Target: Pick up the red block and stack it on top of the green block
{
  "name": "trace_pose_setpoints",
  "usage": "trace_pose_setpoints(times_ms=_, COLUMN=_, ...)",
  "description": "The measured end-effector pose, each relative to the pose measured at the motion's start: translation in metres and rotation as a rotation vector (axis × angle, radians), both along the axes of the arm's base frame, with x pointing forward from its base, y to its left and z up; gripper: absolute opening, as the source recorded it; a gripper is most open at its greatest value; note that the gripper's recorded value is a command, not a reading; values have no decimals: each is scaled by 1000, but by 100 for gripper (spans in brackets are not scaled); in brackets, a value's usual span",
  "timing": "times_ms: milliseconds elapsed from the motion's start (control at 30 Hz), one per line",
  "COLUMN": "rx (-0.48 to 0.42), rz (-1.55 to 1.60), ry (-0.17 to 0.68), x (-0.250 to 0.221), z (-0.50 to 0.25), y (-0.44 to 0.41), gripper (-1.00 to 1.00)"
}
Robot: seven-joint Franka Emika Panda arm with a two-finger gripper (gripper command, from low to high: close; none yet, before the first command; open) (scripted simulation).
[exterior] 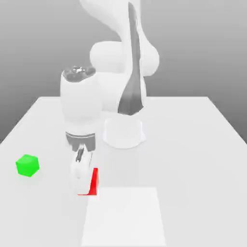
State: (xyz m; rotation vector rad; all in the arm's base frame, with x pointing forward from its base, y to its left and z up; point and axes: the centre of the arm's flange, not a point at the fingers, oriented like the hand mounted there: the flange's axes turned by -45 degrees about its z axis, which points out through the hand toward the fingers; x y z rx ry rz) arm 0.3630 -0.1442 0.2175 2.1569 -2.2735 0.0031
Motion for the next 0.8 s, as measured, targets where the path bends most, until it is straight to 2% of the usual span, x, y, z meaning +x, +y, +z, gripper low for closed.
trace_pose_setpoints(times_ms=233, rx=0, rz=-63, ry=4, x=-67, z=14, y=-105, gripper=-100)
trace_pose_setpoints(times_ms=467, rx=5, rz=-99, ry=-4, x=-149, z=25, y=-174, gripper=-100)
trace_pose_setpoints(times_ms=667, rx=4, rz=-104, ry=-4, x=-159, z=-25, y=-182, gripper=-100)
trace_pose_setpoints(times_ms=700, rx=5, rz=-104, ry=-5, x=-159, z=-33, y=-181, gripper=100)
trace_pose_setpoints(times_ms=800, rx=5, rz=-104, ry=-5, x=-159, z=-33, y=-181, gripper=100)
